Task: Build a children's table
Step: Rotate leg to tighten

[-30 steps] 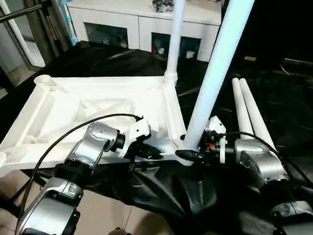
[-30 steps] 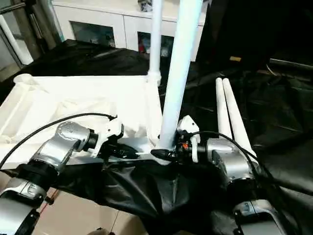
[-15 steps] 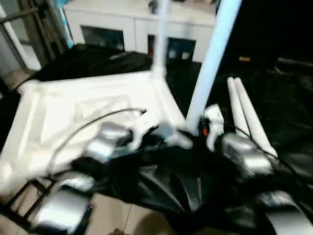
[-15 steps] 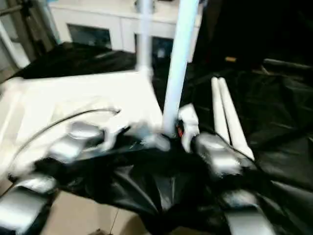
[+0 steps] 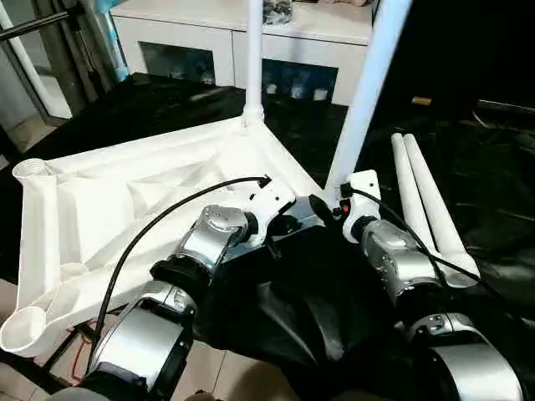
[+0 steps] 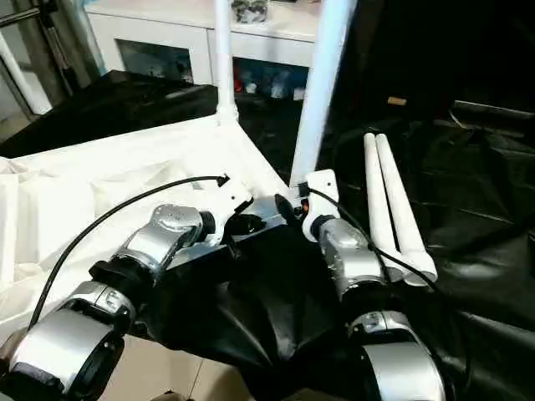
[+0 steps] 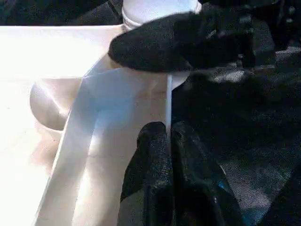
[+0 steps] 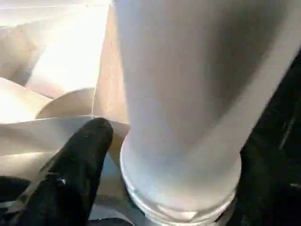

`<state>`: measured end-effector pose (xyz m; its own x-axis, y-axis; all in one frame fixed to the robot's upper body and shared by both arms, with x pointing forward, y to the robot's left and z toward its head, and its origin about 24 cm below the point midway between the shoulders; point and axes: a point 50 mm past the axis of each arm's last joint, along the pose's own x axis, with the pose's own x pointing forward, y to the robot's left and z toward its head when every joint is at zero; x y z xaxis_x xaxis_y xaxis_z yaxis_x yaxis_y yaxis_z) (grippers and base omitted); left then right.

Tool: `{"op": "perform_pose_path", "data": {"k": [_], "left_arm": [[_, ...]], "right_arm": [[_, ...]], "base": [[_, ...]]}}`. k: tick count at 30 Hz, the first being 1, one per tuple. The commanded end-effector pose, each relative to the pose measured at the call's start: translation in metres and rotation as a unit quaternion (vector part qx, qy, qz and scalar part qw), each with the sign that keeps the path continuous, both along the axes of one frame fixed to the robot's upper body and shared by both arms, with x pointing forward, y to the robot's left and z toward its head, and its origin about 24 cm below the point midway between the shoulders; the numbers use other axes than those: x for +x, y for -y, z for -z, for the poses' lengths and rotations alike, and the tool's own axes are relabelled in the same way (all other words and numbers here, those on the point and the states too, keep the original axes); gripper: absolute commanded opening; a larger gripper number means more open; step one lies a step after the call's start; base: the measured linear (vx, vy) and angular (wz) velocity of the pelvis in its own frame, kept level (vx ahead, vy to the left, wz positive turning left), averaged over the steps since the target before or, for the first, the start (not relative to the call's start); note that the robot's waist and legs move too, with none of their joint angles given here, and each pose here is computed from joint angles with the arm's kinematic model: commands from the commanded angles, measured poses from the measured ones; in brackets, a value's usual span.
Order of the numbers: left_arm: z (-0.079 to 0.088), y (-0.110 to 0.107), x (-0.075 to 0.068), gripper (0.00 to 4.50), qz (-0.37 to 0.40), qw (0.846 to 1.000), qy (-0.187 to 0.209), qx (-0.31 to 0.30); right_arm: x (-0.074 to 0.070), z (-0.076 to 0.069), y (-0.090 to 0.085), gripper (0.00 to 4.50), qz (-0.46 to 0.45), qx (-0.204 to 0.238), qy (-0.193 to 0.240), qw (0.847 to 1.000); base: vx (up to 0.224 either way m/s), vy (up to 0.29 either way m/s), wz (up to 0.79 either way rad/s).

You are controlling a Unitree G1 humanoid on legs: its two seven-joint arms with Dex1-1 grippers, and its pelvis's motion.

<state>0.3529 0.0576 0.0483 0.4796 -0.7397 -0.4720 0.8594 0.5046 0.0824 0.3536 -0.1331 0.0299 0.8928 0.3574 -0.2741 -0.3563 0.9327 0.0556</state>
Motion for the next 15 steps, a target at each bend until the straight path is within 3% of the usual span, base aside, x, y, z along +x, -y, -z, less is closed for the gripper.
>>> {"op": "perform_pose_path", "data": {"k": [1, 4, 5, 9, 10, 11, 15], "left_arm": [[-0.018, 0.008, 0.009, 0.00, -0.019, 0.998, 0.056, -0.028], [-0.020, 0.008, 0.010, 0.00, -0.027, 0.997, 0.057, -0.044], [-0.020, 0.008, 0.010, 0.28, -0.028, 0.997, 0.056, -0.047], [-0.030, 0.006, 0.014, 0.28, -0.043, 0.993, 0.074, -0.079], [-0.033, 0.004, 0.016, 0.28, -0.051, 0.992, 0.088, -0.078], [-0.036, -0.003, 0.019, 0.65, -0.073, 0.989, 0.106, -0.075], [-0.041, -0.017, 0.025, 0.68, -0.115, 0.983, 0.117, -0.080]], "right_arm": [[-0.007, 0.006, 0.007, 3.82, -0.005, 0.017, -0.011, 1.000], [-0.014, -0.004, 0.021, 3.82, -0.035, 0.033, 0.013, 0.999], [-0.015, -0.005, 0.022, 3.85, -0.039, 0.033, 0.015, 0.999], [-0.036, -0.014, 0.036, 3.85, -0.106, 0.043, 0.031, 0.993], [-0.040, -0.014, 0.036, 3.85, -0.118, 0.045, 0.028, 0.992], [-0.046, -0.011, 0.034, 3.87, -0.136, 0.046, 0.015, 0.990], [-0.049, -0.004, 0.027, 3.87, -0.143, 0.031, 0.000, 0.989]], "base": [[0.000, 0.000, 0.00], [0.000, 0.000, 0.00], [0.000, 0.000, 0.00], [0.000, 0.000, 0.00], [0.000, 0.000, 0.00], [0.000, 0.000, 0.00], [0.000, 0.000, 0.00]]}}
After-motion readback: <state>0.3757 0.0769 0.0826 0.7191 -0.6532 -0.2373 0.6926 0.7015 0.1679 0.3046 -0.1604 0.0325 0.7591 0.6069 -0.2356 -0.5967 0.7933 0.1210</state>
